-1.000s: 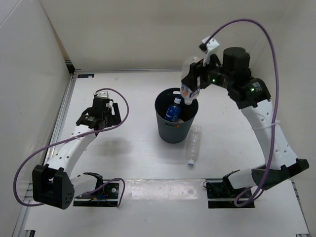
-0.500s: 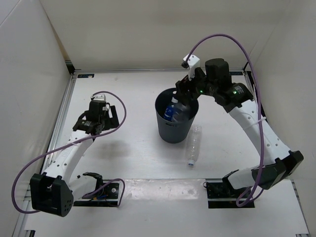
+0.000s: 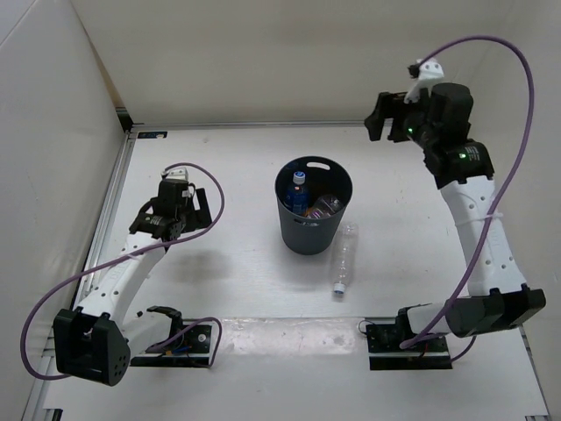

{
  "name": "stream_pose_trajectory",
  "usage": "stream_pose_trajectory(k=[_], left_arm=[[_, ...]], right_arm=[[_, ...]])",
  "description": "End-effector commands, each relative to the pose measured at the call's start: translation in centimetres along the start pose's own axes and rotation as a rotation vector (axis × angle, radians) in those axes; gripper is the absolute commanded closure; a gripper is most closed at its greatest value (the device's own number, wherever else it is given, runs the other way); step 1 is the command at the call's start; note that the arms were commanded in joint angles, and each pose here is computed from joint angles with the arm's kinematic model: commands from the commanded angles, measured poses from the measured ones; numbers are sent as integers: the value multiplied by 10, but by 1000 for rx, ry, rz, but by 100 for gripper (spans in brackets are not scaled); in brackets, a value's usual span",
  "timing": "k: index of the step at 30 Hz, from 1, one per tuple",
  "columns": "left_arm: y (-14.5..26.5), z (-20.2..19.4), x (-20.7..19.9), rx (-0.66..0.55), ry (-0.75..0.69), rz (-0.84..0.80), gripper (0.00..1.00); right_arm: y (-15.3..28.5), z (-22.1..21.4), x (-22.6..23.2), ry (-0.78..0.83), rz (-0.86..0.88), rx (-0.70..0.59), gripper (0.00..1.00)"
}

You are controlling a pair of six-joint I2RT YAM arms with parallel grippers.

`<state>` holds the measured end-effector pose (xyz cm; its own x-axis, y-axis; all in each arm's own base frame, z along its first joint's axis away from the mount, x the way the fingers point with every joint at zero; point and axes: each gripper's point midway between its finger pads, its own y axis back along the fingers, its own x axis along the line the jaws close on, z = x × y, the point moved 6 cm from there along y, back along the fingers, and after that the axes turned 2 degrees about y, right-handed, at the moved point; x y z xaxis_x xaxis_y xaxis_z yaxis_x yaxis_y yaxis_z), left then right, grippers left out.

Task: Put the plastic bottles in the bin

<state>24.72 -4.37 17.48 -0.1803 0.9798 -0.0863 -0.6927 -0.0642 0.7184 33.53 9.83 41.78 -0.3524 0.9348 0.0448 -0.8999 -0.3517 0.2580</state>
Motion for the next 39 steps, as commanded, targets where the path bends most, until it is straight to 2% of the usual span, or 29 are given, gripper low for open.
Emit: stream_pose_trajectory(k=[1, 6, 10, 14, 19, 26, 29, 32, 34, 35, 37, 38, 39], left_arm=[[1, 1, -1, -15, 16, -24, 0], [2, -3, 1, -12, 23, -22, 0], [5, -7, 3, -3, 4, -23, 0], [7, -10, 6, 17, -13, -20, 0], [13, -12, 9, 43, -39, -25, 0], [27, -15, 13, 55, -64, -31, 0], [31, -17, 15, 54, -72, -34, 0], [36, -19, 17, 41, -71, -38, 0], [39, -21, 18, 27, -67, -43, 0], [39, -21, 18, 23, -66, -47, 0], [42, -20, 18, -1, -59, -52, 0], [42, -20, 20, -8, -57, -48, 0], [45, -19, 19, -28, -45, -53, 0]], right_arm=[[14, -33, -5, -179, 20, 121, 10], [19, -124, -10, -312, 4, 428, 10], [16, -144, -20, -367, 11, 524, 10], [1, -187, -25, -485, 29, 746, 10], [3, -218, -7, -509, 92, 803, 10], [4, -244, -1, -582, 135, 773, 10], [6, -239, -2, -555, 129, 718, 10], [8, -199, -9, -515, 137, 587, 10], [16, -177, -1, -559, 230, 551, 10], [20, -144, -13, -556, 230, 458, 10], [34, -120, -8, -582, 311, 429, 10], [45, -82, -15, -540, 325, 332, 10], [52, -72, -18, -499, 316, 300, 10]])
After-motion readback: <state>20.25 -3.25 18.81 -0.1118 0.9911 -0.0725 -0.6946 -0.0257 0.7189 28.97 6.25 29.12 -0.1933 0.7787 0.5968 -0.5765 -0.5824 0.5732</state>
